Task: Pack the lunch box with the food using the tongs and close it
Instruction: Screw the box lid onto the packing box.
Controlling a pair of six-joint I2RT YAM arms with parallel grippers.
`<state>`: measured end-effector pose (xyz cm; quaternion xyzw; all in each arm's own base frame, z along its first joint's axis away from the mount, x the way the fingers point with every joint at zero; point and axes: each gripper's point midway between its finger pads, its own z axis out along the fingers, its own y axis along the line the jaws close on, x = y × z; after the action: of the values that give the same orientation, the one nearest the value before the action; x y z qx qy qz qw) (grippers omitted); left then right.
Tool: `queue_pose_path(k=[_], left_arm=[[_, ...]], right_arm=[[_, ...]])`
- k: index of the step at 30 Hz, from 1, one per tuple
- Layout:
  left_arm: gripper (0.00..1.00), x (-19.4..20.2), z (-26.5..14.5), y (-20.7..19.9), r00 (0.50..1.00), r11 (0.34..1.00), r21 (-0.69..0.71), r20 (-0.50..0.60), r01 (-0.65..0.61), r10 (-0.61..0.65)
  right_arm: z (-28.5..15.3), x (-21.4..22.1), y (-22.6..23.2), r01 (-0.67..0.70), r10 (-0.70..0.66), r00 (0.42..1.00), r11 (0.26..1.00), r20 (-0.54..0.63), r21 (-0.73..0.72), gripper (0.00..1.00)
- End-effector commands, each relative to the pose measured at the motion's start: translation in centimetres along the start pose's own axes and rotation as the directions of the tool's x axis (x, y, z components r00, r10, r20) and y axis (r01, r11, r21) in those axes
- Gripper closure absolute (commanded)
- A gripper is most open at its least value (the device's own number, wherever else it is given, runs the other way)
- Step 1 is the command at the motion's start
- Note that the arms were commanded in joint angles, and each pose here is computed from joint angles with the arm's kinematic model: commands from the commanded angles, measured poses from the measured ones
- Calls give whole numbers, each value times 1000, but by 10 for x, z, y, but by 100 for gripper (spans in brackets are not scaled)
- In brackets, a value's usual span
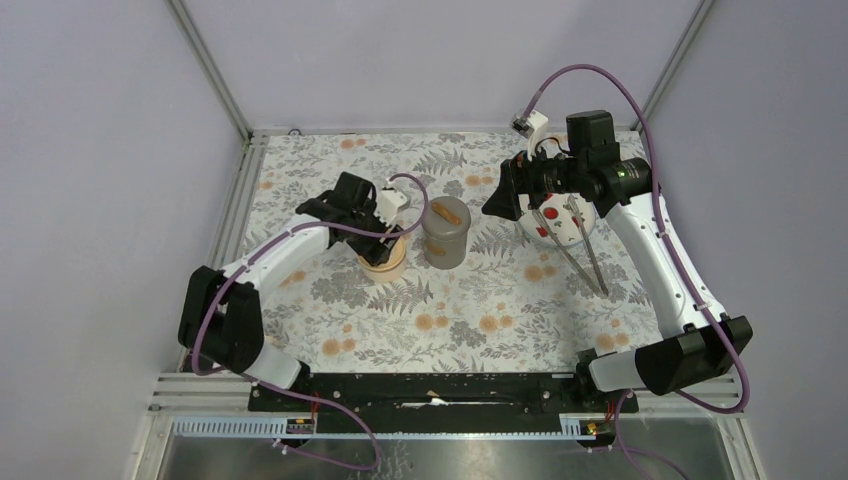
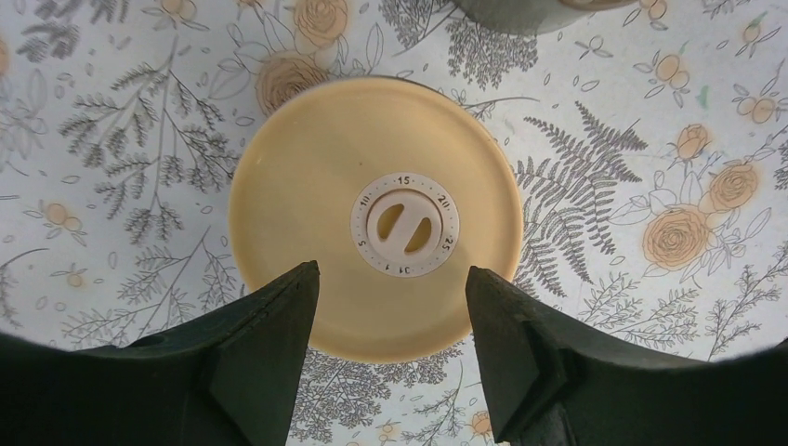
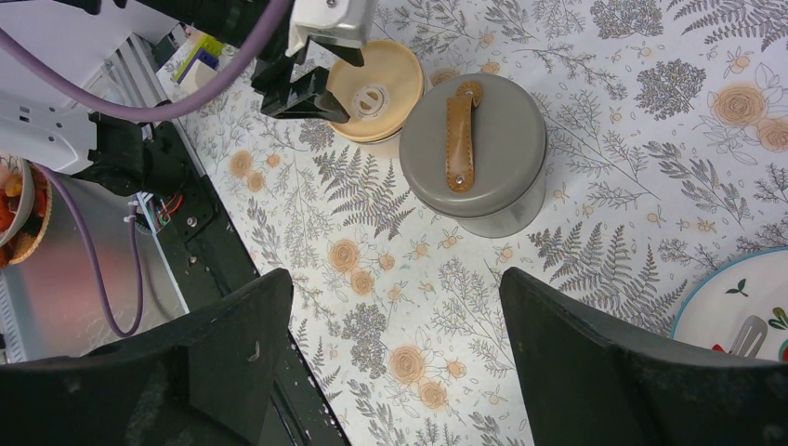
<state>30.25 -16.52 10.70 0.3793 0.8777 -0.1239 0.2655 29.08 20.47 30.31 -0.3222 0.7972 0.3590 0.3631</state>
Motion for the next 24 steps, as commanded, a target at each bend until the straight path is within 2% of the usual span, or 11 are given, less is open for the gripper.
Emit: queue_pose_path(k=[1,12,18,24], left_arm=[[33,6,15,1,1000,1000,15,-6,2,-2],[32,47,48,8,992,1000,1,-123,9,-8],[32,65,57,-1,987,999,40,-160,26,-20],[30,56,53,-4,989,997,68,-142,47,-37]], right_arm=[[-6,-4,1,24,-24,1000,1000,18,10,11],[-6,-4,0,27,-27,1000,1000,7,12,10],[-5,-3,-1,24,-24,1000,1000,2,9,10],[-3,-1,-3,19,-19,1000,1000,-5,11,10]])
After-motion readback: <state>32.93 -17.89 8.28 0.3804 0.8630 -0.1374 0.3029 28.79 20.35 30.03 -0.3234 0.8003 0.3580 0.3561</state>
